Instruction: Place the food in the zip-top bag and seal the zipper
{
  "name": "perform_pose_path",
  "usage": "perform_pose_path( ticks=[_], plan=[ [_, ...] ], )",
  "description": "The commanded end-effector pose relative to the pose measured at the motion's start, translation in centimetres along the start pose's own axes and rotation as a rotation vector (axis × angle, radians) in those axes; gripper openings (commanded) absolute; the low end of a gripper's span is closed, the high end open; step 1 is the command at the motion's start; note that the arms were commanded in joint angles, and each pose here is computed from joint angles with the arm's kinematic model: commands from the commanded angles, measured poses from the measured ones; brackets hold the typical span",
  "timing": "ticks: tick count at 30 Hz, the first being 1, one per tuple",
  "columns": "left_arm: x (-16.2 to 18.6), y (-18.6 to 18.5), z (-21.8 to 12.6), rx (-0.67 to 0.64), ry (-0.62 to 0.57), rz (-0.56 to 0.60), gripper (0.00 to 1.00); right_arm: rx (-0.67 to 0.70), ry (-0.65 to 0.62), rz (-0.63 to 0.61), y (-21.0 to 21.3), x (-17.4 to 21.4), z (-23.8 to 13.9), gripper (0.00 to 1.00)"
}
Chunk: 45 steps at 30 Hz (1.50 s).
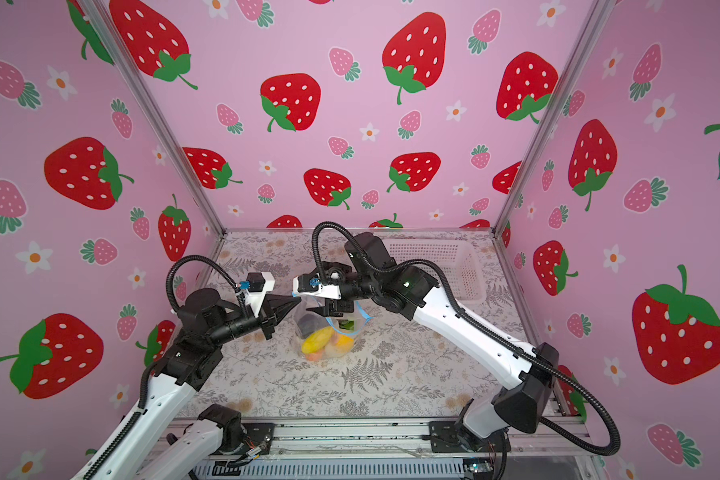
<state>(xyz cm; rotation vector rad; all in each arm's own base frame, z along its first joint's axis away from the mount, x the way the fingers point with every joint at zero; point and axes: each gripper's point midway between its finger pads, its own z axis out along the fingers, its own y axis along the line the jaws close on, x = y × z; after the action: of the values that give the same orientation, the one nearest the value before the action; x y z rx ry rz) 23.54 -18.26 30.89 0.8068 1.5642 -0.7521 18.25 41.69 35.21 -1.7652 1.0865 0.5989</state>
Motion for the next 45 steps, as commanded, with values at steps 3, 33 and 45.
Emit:
perform_pose_path(
  ticks=[3, 33, 45],
  plan=[
    [-0.1, -0.6, -0.4, 0.009, -0.016, 0.072, 0.00, -0.047, 0.070, 0.026, -0.5, 0.5, 1.2, 0.56],
    [-1.0, -1.1, -0.7, -0.002, 0.006, 0.198, 0.00, -0.289, 0.170, 0.027, 0.9, 3.8, 2.6, 0.23],
    [-1.0, -1.0, -0.4, 0.000, 0.024, 0.192, 0.00, -0.209, 0.161, 0.010, 0.0, 2.8, 1.3, 0.10]
  ],
)
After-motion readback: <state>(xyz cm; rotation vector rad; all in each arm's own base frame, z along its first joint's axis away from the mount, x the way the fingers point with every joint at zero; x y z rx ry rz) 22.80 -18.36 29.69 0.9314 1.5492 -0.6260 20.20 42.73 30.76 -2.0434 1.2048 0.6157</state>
